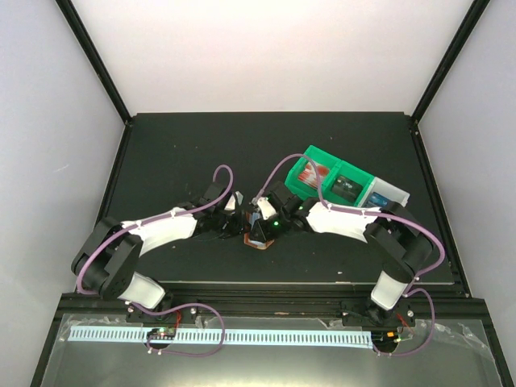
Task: Put the credit cards into the card holder
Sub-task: Open the card holder at the center of the board.
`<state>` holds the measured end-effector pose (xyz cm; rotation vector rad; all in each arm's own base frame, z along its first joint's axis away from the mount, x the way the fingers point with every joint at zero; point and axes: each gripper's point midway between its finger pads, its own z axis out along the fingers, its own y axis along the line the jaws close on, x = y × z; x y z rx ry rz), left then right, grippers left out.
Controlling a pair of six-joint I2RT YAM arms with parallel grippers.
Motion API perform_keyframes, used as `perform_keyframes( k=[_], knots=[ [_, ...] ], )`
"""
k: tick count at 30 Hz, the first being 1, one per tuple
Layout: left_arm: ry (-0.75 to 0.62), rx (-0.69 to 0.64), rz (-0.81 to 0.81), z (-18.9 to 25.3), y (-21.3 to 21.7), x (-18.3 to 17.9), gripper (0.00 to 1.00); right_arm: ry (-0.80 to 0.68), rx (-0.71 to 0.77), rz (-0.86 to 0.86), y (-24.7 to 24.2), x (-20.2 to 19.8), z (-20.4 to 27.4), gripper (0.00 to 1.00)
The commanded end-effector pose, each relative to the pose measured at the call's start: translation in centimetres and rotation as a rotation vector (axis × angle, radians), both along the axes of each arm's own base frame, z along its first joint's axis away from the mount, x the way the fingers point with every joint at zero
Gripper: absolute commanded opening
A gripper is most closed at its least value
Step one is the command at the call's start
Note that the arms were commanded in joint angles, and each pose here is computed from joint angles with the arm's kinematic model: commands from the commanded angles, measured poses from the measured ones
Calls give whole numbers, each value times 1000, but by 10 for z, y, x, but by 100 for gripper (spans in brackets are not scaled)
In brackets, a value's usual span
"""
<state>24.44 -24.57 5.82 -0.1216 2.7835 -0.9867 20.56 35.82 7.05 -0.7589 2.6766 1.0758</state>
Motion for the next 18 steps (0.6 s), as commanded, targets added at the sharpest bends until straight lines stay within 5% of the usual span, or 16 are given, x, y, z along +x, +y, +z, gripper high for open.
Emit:
perform_keyframes(
  k=[1,12,18],
  knots=[
    [-26,-56,15,27,-7,9,2,-70,-111,-136,-14,25,-17,15],
    [-12,-14,31,25,2,4,1,-219,-390,-357,-67,58,-29,34],
    [-15,4,36,25,6,3,2,-251,-323,-359,-63,58,-5,42]
  ],
)
